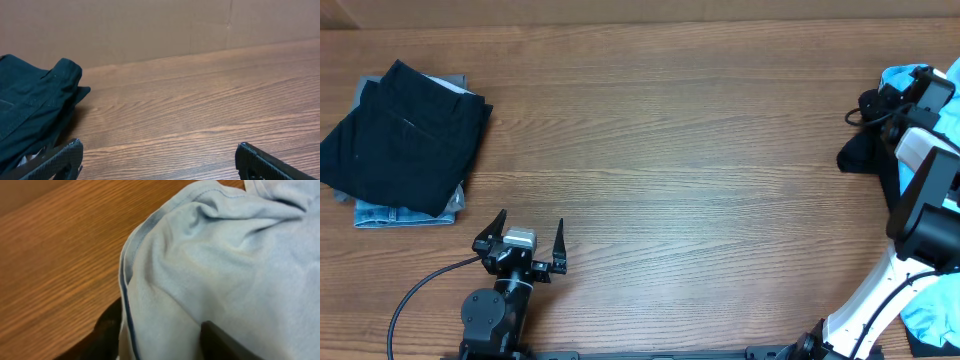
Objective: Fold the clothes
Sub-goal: 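Grasp the light-blue shirt edge with the right gripper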
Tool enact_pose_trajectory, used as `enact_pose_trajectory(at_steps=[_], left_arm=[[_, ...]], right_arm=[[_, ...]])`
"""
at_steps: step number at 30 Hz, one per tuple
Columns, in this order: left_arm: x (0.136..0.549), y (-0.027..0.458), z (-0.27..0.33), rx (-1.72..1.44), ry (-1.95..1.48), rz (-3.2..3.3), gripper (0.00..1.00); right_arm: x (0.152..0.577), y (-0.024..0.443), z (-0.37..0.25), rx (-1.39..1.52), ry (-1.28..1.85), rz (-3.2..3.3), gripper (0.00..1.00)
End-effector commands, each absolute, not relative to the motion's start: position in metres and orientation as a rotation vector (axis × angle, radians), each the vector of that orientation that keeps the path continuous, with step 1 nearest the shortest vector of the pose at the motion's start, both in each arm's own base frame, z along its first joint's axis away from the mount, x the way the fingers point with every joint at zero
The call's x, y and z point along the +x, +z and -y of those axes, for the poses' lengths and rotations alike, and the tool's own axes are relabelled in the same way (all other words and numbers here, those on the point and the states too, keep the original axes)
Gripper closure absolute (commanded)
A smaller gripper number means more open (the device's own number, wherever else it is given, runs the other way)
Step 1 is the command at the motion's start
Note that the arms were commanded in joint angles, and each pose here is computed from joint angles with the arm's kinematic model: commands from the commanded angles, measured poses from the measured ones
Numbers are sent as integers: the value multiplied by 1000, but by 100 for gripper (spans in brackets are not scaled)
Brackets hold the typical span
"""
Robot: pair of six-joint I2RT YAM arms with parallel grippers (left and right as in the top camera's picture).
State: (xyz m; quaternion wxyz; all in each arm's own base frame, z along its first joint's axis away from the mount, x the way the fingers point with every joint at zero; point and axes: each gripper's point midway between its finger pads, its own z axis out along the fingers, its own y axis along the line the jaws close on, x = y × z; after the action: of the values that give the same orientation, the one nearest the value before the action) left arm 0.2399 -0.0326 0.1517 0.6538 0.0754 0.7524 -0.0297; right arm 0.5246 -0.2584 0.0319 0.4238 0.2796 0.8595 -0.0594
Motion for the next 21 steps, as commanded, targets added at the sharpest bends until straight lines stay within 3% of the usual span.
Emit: enact_pose_trajectory(at_steps=[1,6,11,18,21], left_arm=[[240,149,35,196,-68,-1712,0],[240,149,35,196,-68,-1712,0],[240,149,35,196,-68,-1712,0],[240,149,35,196,-68,-1712,0],[240,149,35,196,-68,-1712,0]], right_arm=[[524,33,266,716,-165,-2143,51],[522,32,267,724,-175,-2149,64],[522,31,267,725,-174,-2153,65],[523,42,267,719,-176,-2136,95],[524,65,268,708,-181,-2101,96]])
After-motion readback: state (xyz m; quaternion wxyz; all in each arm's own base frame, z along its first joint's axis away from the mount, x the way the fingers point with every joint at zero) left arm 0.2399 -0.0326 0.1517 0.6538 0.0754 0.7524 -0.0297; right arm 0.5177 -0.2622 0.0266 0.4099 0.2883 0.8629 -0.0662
